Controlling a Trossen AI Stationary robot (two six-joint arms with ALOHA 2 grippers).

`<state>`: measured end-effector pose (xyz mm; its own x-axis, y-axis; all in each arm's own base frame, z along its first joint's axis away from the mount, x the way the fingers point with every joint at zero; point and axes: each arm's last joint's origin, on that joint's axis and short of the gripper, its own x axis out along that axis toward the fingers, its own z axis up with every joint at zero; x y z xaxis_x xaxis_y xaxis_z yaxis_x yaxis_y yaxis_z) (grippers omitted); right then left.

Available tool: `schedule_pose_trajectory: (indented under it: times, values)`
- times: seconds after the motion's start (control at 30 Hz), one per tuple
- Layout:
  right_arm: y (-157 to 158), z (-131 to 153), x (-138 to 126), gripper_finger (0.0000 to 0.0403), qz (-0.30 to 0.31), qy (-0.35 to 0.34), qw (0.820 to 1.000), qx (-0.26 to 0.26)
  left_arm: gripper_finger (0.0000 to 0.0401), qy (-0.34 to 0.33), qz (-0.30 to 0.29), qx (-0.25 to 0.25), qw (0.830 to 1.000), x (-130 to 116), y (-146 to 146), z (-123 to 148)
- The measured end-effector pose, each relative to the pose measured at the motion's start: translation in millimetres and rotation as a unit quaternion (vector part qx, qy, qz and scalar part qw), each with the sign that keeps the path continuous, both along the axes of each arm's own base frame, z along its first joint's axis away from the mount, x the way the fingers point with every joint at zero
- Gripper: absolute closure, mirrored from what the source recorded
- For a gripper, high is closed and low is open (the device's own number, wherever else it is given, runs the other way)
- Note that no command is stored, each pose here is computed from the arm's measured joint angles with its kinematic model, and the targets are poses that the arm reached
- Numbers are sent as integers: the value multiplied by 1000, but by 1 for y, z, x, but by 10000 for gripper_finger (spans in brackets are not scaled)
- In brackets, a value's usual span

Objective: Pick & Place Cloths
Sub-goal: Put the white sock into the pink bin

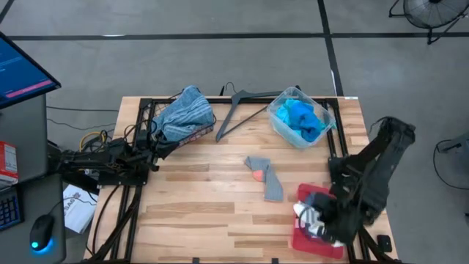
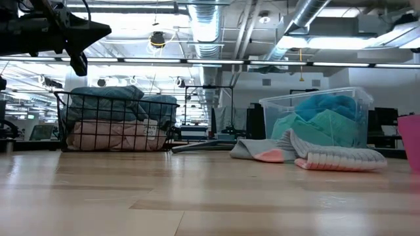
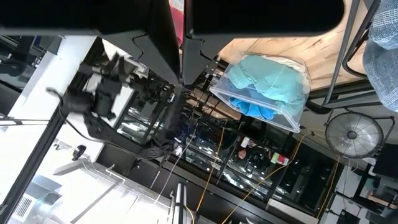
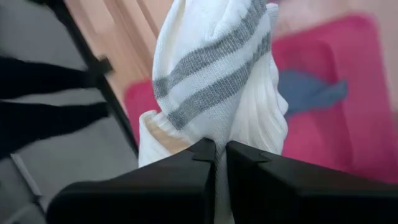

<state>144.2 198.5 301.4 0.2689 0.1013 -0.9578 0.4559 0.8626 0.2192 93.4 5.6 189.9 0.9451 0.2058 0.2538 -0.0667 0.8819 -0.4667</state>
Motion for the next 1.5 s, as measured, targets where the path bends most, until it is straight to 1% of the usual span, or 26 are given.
schedule_pose_trajectory:
  times: [0.13,0.3,0.5,0.63,0.8,1.03,1.2,1.3,1.4,1.5]
  values:
    - [26,-26,3,393,9,27,999,-29,399,0,0,0,1000,0,0,0]
    - [49,-58,10,393,22,51,996,-66,399,0,0,0,1000,0,0,0]
    - [71,-90,12,393,36,74,993,-82,399,0,0,0,1000,0,0,0]
    - [80,-110,17,392,38,77,993,-79,399,-1,0,0,1000,0,0,0]
    - [80,-127,20,389,33,88,994,-63,399,-2,0,0,1000,0,0,0]
    - [67,-140,24,368,26,98,992,-77,399,-4,0,0,1000,0,0,1]
    - [63,-153,27,369,19,89,994,-55,399,-4,0,0,1000,0,0,1]
    - [63,-155,26,366,16,89,994,-54,399,-4,0,0,1000,0,0,1]
    - [62,-155,26,348,16,95,994,-57,399,-5,0,0,1000,0,0,1]
    - [62,-155,25,314,17,104,993,-50,399,-7,0,0,1000,0,0,1]
